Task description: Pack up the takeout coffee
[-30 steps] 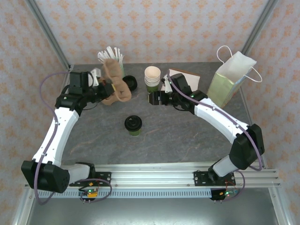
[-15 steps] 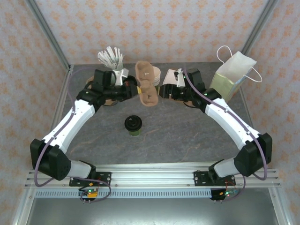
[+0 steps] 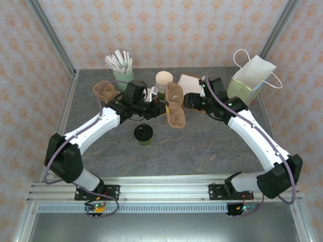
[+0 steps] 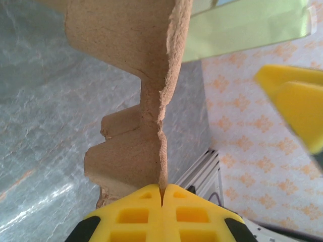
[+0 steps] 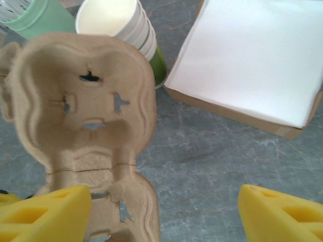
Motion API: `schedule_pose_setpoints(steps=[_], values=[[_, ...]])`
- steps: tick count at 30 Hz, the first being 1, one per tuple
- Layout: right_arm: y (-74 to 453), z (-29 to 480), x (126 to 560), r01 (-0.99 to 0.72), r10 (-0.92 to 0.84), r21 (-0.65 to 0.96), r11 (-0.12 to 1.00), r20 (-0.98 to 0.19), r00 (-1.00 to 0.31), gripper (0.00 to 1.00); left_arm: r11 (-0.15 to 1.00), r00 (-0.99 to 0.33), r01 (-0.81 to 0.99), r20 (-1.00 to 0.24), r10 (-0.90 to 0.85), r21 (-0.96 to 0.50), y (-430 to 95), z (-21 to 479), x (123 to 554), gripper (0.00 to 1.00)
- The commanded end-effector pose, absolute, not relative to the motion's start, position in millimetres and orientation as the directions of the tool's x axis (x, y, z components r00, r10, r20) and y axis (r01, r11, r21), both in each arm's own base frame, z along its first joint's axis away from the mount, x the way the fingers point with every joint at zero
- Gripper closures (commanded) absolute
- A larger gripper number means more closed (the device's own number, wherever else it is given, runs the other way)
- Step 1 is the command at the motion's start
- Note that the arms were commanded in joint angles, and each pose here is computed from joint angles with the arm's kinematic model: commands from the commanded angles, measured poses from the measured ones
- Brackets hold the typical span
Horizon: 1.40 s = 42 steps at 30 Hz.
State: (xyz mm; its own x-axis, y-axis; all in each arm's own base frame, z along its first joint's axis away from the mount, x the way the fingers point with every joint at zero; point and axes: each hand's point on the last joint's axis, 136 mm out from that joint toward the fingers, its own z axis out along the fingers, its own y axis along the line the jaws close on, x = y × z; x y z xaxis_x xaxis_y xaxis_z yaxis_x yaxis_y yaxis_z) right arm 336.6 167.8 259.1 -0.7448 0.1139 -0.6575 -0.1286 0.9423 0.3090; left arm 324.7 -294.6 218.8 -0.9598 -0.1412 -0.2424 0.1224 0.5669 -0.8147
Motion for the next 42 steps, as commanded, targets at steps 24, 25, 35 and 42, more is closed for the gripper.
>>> schedule_pose_setpoints(steps=[24, 25, 35, 42], values=[[129.7, 201.7, 331.3, 0.0, 0.12, 0.208, 0.978, -0.564, -0.817, 0.22, 0.661, -0.983, 0.119, 0.006, 0.184, -0.741, -337.3, 128.3, 269.5, 1.0], [130.3, 201.0, 331.4, -0.002, 0.118, 0.208, 0.978, -0.563, -0.818, 0.22, 0.665, -0.982, 0.115, 0.016, 0.187, -0.738, -337.1, 126.7, 268.6, 1.0], [130.0, 196.9, 332.6, -0.006, 0.106, 0.195, 0.981, -0.557, -0.824, 0.22, 0.722, -0.97, 0.174, 0.01, 0.243, -0.67, -327.4, 111.0, 271.4, 0.85], [127.5, 193.9, 331.8, 0.0, 0.103, 0.182, 0.983, -0.556, -0.825, 0.22, 0.786, -0.965, 0.254, -0.092, 0.246, -0.563, -314.0, 122.5, 291.2, 0.72]])
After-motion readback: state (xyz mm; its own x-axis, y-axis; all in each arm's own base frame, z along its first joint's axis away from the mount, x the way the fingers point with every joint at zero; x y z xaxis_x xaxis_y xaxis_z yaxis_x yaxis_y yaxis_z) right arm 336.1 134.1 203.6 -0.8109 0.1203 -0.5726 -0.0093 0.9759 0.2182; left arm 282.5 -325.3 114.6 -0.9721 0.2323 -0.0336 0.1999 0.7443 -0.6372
